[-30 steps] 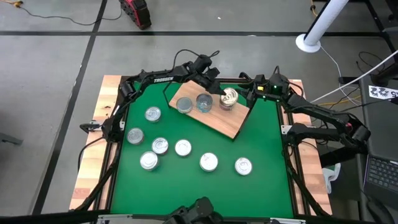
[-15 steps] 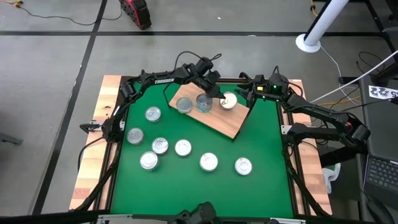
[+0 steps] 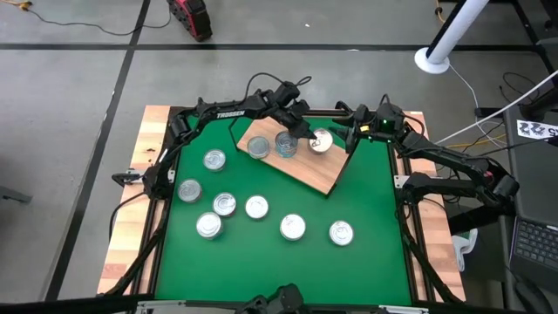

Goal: Stack canned seafood by type on shelf
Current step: Stack the blue-pink tuna can on top of the blue-pink tuna can on the shelf, then stack the yellow-blue tuna can on top of the yellow-blue tuna can on the shelf

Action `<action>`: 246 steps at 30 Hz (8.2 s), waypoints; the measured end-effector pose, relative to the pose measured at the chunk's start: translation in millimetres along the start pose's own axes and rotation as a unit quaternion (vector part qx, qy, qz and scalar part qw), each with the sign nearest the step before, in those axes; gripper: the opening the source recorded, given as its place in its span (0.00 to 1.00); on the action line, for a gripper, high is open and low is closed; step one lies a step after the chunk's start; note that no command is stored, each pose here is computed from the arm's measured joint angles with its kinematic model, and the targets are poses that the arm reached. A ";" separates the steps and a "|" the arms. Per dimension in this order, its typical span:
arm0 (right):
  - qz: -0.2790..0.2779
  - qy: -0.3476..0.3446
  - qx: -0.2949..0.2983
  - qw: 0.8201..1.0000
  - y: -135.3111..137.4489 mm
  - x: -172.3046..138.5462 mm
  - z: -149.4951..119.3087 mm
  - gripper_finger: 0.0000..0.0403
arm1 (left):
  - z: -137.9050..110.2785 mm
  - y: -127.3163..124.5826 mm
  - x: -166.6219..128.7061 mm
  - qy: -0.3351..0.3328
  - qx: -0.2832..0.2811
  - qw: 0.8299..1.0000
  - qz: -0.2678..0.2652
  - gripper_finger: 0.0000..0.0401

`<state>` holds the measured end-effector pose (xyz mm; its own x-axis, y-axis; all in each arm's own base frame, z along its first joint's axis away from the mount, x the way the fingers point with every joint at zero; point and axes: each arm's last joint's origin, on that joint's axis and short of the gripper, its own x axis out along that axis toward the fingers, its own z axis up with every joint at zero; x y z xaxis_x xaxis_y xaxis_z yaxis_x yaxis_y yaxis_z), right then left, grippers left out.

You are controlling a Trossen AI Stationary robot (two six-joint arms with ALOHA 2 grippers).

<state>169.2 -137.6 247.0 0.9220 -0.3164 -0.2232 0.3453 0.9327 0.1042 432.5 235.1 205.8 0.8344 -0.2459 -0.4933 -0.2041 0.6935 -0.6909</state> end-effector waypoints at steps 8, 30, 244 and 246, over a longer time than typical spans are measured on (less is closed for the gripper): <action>0.005 0.001 -0.053 0.999 0.1 0.7 -0.6 0.44 | 0.0 0.1 0.0 0.000 -0.010 1.000 0.001 0.53; 0.007 0.040 -0.046 0.998 -8.8 21.4 -17.7 0.44 | 0.6 1.6 -0.4 -0.010 -0.021 1.000 0.021 0.53; 0.315 0.083 -0.146 0.934 204.2 -24.3 -42.4 0.44 | -262.8 -215.5 49.6 0.188 0.610 0.755 0.152 0.24; 0.316 0.083 -0.146 0.934 204.2 -24.3 -42.4 0.44 | -262.8 -215.6 49.6 0.190 0.620 0.746 0.150 0.25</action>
<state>209.9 67.8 232.7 0.8775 0.3211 -0.3562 -0.3427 0.9394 0.0025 383.3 -104.5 191.4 0.5931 0.0352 -0.8044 0.4747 0.7917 0.3846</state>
